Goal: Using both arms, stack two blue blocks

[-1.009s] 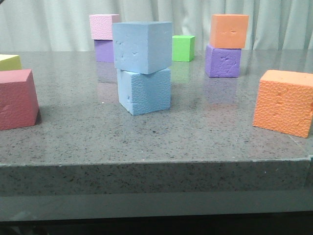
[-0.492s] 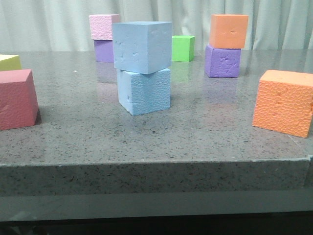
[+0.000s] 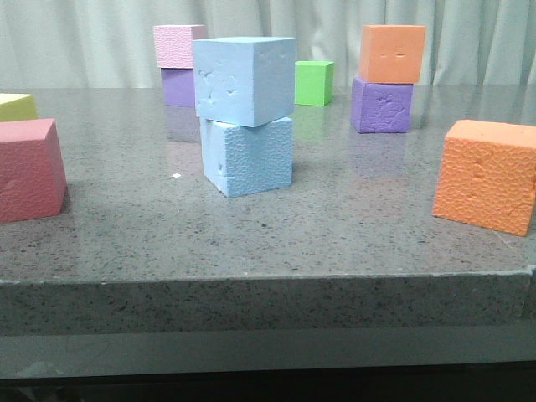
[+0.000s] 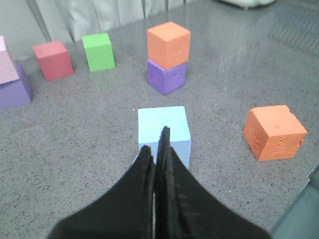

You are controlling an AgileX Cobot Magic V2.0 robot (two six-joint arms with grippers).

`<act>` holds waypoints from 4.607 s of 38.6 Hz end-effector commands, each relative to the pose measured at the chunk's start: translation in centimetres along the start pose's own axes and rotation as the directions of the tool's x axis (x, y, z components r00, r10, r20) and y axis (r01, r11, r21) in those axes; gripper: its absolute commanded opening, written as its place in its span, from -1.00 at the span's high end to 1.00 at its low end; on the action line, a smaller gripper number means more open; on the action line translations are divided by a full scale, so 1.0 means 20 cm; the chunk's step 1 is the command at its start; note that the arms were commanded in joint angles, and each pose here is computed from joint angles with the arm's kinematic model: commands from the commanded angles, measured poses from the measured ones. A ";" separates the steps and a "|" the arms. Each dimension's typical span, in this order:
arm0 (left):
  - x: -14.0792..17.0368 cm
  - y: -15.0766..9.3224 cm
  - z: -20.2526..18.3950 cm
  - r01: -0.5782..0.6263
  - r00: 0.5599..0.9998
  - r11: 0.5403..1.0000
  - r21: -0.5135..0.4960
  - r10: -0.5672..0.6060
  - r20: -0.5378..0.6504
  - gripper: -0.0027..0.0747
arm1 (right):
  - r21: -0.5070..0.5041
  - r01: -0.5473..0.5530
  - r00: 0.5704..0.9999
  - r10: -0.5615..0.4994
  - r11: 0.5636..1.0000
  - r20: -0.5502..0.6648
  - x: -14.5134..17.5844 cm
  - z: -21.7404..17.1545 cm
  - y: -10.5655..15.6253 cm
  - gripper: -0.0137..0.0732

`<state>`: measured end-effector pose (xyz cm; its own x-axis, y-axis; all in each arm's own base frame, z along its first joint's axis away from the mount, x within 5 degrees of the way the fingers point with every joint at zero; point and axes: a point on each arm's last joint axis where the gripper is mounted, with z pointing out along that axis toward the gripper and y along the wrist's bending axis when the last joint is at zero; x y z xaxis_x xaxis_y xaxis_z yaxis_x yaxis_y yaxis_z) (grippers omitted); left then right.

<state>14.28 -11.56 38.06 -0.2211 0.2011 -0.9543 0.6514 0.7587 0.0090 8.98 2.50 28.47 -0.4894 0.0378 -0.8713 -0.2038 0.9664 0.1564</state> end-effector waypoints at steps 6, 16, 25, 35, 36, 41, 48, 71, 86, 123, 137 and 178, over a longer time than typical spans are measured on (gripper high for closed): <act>0.18 -0.01 -0.25 0.017 0.975 1.000 -0.010 -0.014 0.222 0.98 | 0.007 0.010 0.996 -0.010 1.000 0.094 -0.07 -0.02 0.00 0.85; 0.37 -0.03 -0.49 0.023 0.943 1.000 0.000 -0.022 0.331 0.98 | 0.007 0.010 0.996 -0.010 1.000 0.094 -0.07 -0.02 0.00 0.85; 0.44 -0.03 -0.55 0.021 0.926 1.000 0.000 -0.019 0.376 0.98 | 0.007 0.010 0.996 -0.010 1.000 0.094 -0.07 -0.02 0.00 0.85; 0.45 -0.03 -0.54 0.021 0.931 1.000 0.001 -0.020 0.364 0.98 | 0.007 0.010 0.996 -0.010 1.000 0.094 -0.07 -0.02 0.00 0.85; 0.45 -0.03 -0.54 0.021 0.931 1.000 0.001 -0.020 0.364 0.98 | 0.007 0.010 0.996 -0.010 1.000 0.094 -0.07 -0.02 0.00 0.85; 0.45 -0.03 -0.54 0.021 0.931 1.000 0.001 -0.020 0.364 0.98 | 0.007 0.010 0.996 -0.010 1.000 0.094 -0.07 -0.02 0.00 0.85; 0.45 -0.03 -0.54 0.021 0.931 1.000 0.001 -0.020 0.364 0.98 | 0.007 0.010 0.996 -0.010 1.000 0.094 -0.07 -0.02 0.00 0.85; 0.61 0.01 -0.44 0.055 0.928 0.994 -0.096 -0.015 0.372 0.98 | 0.007 0.010 0.996 -0.010 1.000 0.094 -0.07 -0.02 0.00 0.85; 0.85 0.08 -0.45 0.205 0.919 0.897 -0.393 -0.038 0.393 0.98 | 0.007 0.010 0.996 -0.010 1.000 0.094 -0.07 -0.02 0.00 0.85; 1.06 0.15 -0.42 0.297 0.927 0.740 -0.604 -0.072 0.368 0.98 | 0.007 0.010 0.996 -0.010 1.000 0.091 -0.07 -0.02 0.00 0.85; 1.06 0.15 -0.42 0.297 0.927 0.740 -0.604 -0.072 0.368 0.98 | 0.007 0.010 0.996 -0.010 1.000 0.091 -0.07 -0.02 0.00 0.85; 1.06 0.15 -0.42 0.297 0.927 0.740 -0.604 -0.072 0.368 0.98 | 0.234 0.059 0.898 -0.154 0.970 0.411 0.45 0.05 -0.15 0.85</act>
<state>5.60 0.14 19.61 -0.0813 -0.0816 -0.9933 -0.0304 0.9964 -0.0793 6.14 0.28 18.87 -0.1445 0.0057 -0.9895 -0.0380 0.9992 0.0113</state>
